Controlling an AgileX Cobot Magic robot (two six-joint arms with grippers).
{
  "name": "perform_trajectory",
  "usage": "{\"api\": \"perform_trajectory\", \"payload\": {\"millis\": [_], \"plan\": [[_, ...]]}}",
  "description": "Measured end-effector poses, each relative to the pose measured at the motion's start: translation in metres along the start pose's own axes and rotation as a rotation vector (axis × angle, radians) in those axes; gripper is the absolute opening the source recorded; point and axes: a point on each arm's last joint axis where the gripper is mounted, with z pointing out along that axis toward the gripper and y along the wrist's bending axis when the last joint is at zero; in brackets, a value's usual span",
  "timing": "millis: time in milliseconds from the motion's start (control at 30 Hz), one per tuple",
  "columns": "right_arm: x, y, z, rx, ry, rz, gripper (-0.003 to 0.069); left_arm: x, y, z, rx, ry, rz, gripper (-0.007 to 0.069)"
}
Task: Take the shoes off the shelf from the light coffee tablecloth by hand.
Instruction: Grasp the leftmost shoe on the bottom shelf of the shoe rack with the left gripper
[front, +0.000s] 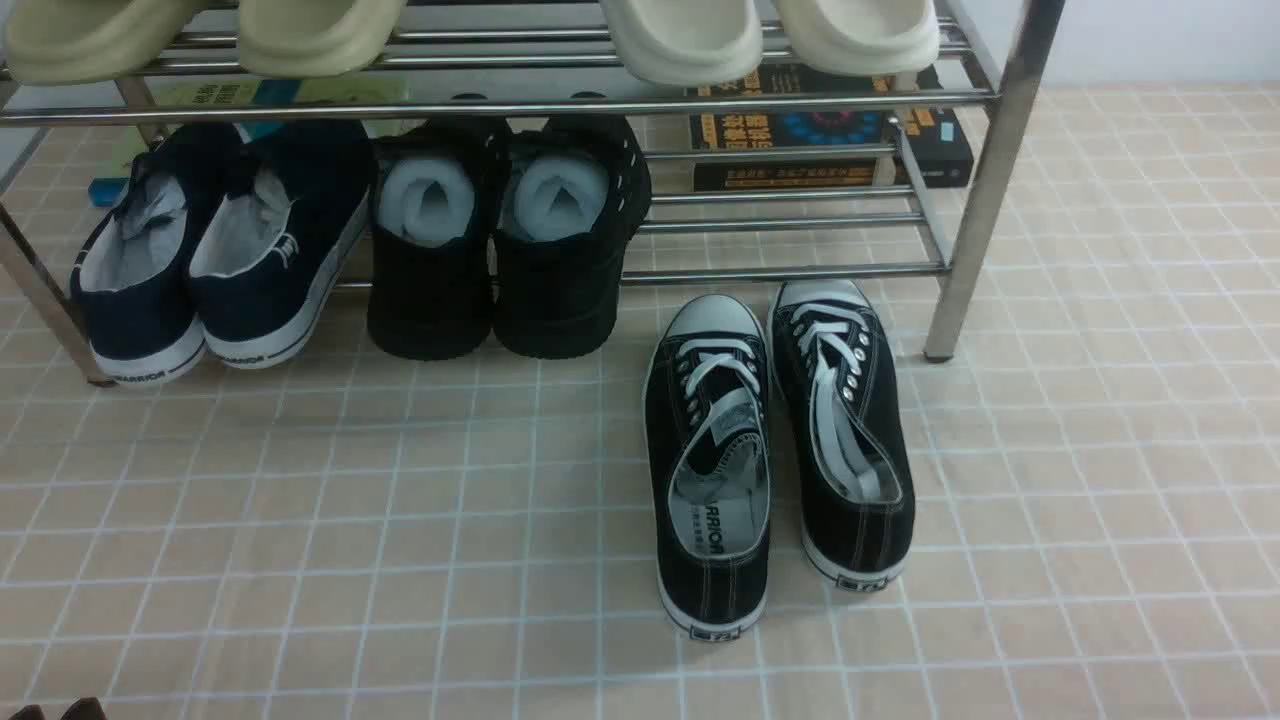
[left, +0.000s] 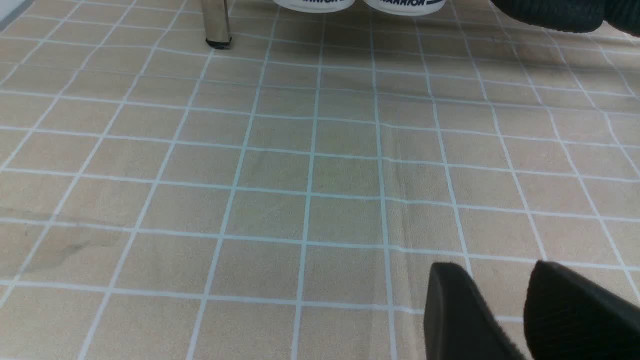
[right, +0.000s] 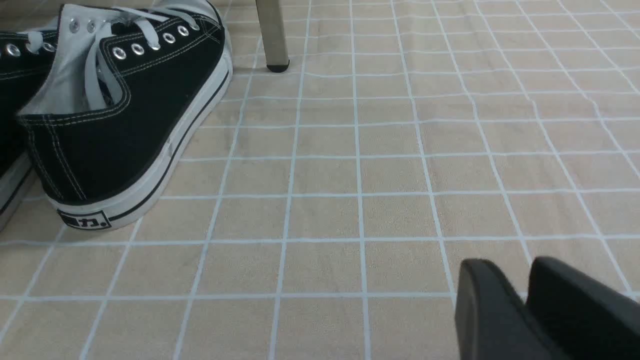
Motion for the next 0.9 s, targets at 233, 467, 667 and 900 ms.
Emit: {"api": "perform_trajectory", "payload": {"millis": [233,467,667,900], "plan": [[0.0,0.0,0.0,0.0,0.0,0.0,0.0156,0.0,0.0,0.0,0.0,0.0,0.0,0.024],[0.0,0.0,0.0,0.0,0.0,0.0,0.0166,0.0,0.0,0.0,0.0,0.0,0.0,0.024],[0.0,0.0,0.0,0.0,0.0,0.0,0.0172,0.0,0.0,0.0,0.0,0.0,0.0,0.024],[0.0,0.0,0.0,0.0,0.0,0.0,0.0179,0.0,0.0,0.0,0.0,0.0,0.0,0.024]]}}
